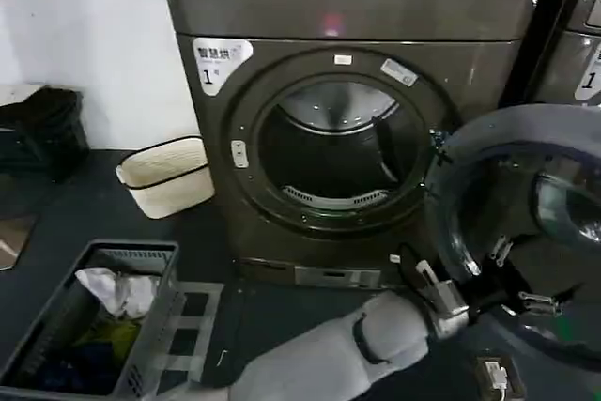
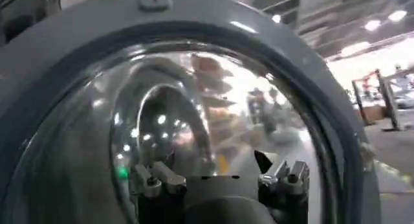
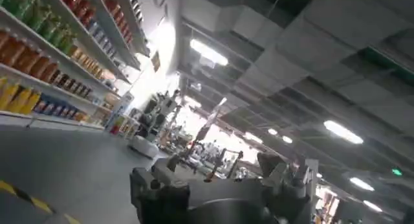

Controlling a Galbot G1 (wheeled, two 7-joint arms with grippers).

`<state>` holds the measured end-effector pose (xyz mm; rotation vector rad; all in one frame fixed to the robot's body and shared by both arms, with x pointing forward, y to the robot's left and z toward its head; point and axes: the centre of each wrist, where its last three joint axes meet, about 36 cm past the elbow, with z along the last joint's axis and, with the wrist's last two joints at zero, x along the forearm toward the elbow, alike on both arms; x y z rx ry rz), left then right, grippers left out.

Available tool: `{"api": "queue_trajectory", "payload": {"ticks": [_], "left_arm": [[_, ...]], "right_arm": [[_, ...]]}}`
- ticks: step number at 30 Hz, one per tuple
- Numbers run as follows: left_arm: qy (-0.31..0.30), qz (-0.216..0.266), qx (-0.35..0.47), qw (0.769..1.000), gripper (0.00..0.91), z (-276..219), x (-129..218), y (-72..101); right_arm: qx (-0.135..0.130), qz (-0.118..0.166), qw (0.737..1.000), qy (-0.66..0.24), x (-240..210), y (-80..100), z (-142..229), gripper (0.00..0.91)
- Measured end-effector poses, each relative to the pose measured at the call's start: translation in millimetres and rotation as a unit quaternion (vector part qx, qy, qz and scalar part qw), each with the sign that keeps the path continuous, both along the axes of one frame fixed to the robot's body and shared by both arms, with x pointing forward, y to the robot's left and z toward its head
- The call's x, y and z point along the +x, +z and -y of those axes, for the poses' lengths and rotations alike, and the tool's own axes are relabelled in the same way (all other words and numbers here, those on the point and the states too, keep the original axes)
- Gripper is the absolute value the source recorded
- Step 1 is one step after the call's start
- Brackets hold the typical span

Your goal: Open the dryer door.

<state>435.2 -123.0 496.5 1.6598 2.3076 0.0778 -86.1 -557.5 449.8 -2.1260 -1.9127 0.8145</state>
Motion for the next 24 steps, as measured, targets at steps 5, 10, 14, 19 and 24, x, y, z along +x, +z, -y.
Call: {"api": "queue_trajectory", "payload": {"ticks": [5,10,14,19,24], "left_arm": [[-0.025,-0.008,-0.006,1.000,0.907,0.1,-5.9,-0.5],[-0.039,-0.006,-0.010,0.999,0.907,-5.0,-10.8,0.8],[-0.045,-0.004,-0.011,0.999,0.907,-10.7,-13.8,2.3],[-0.052,-0.002,-0.016,0.999,0.907,-21.9,-18.7,6.8],[-0.058,-0.005,-0.015,0.998,0.907,-44.8,-24.7,10.1]], "right_arm": [[0.001,0.005,1.000,0.008,2.2,1.8,-2.0,0.907],[0.003,0.016,1.000,0.021,7.3,2.7,-2.3,0.907],[0.006,0.020,0.999,0.027,8.5,2.7,-2.5,0.907],[0.011,0.026,0.999,0.031,12.5,2.7,-2.3,0.907],[0.016,0.033,0.999,0.038,18.9,5.2,-0.5,0.907]]}}
